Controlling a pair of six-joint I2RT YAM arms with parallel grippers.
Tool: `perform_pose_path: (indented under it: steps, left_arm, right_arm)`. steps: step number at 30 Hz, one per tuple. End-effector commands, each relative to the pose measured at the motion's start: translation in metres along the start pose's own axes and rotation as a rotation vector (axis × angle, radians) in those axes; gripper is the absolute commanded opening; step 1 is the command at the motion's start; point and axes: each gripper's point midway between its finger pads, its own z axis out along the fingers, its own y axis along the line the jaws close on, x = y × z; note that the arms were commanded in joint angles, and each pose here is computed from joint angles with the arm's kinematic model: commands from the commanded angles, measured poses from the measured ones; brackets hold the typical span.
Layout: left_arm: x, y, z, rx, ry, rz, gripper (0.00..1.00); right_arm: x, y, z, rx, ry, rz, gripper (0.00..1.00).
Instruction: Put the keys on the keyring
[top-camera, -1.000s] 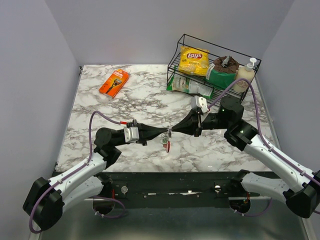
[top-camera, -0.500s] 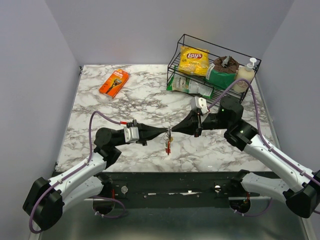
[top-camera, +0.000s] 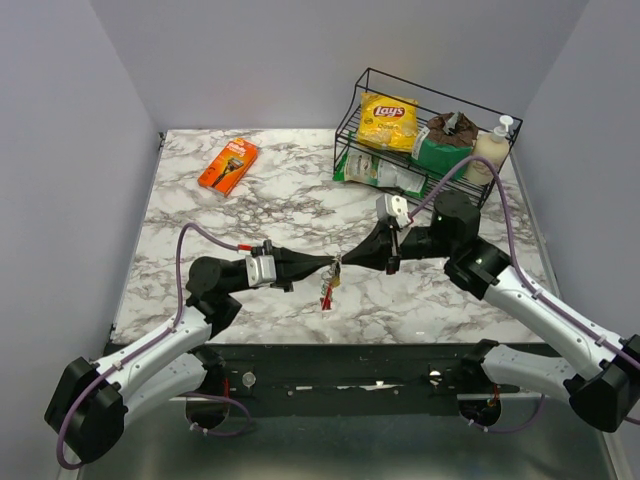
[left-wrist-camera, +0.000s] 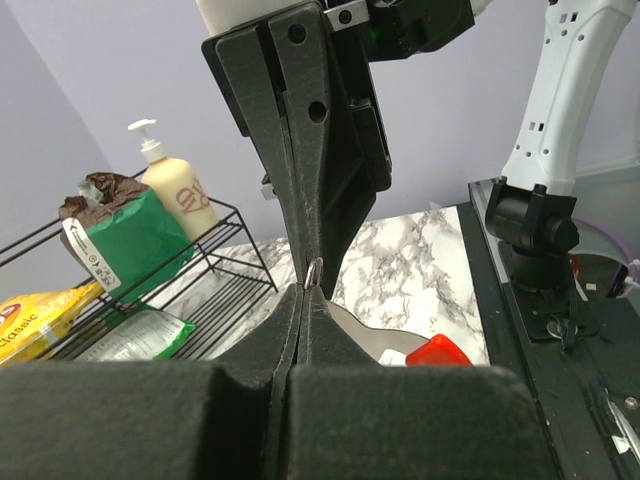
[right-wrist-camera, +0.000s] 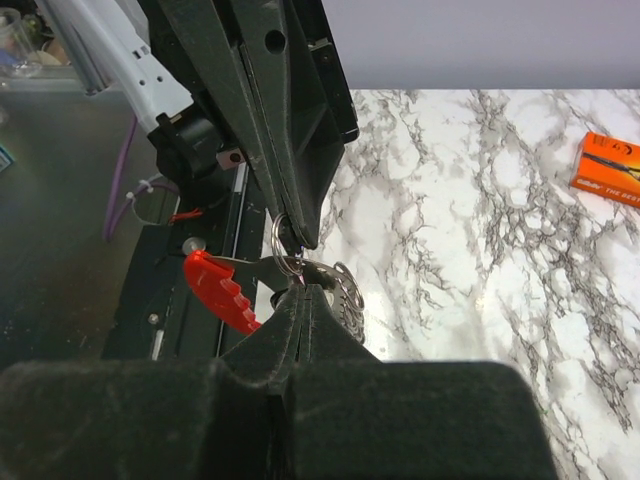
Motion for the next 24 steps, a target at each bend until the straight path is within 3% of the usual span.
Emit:
perform_pose_path:
  steps: [1, 8, 11, 12, 14, 15, 18, 24]
  left_arm:
    - [-0.025, 0.000, 0.003, 0.012, -0.076, 0.086, 0.00]
    - [-0.029, 0.000, 0.003, 0.016, -0.096, 0.091, 0.00]
    - [-0.026, 0.003, 0.002, -0.006, -0.089, 0.091, 0.00]
    - [-0.021, 0.004, 0.002, -0.014, -0.072, 0.081, 0.00]
    - [-0.016, 0.006, 0.000, -0.033, -0.050, 0.083, 0.00]
    - [-0.010, 0.010, -0.001, -0.056, -0.027, 0.079, 0.00]
    - [-0.001, 0.012, -0.004, -0.076, -0.010, 0.072, 0.00]
    - [0.026, 0.024, -0.001, -0.123, 0.025, 0.032, 0.00]
  right_arm:
    - [0.016, 0.000, 0.002, -0.019, 0.040, 0.035, 0.01]
    - [0.024, 0.000, 0.006, -0.042, 0.055, 0.058, 0.01]
    - [0.025, -0.004, 0.003, -0.004, 0.058, 0.052, 0.07]
    - [0.024, -0.006, 0.002, 0.018, 0.059, 0.047, 0.18]
    - [0.020, -0.011, -0.005, 0.087, 0.052, 0.024, 0.30]
    - [0.016, -0.012, -0.008, 0.107, 0.045, 0.009, 0.43]
    - [0.010, -0.015, -0.017, 0.178, 0.023, -0.026, 0.60]
    - [0.013, -0.019, -0.027, 0.257, 0.013, -0.028, 0.82]
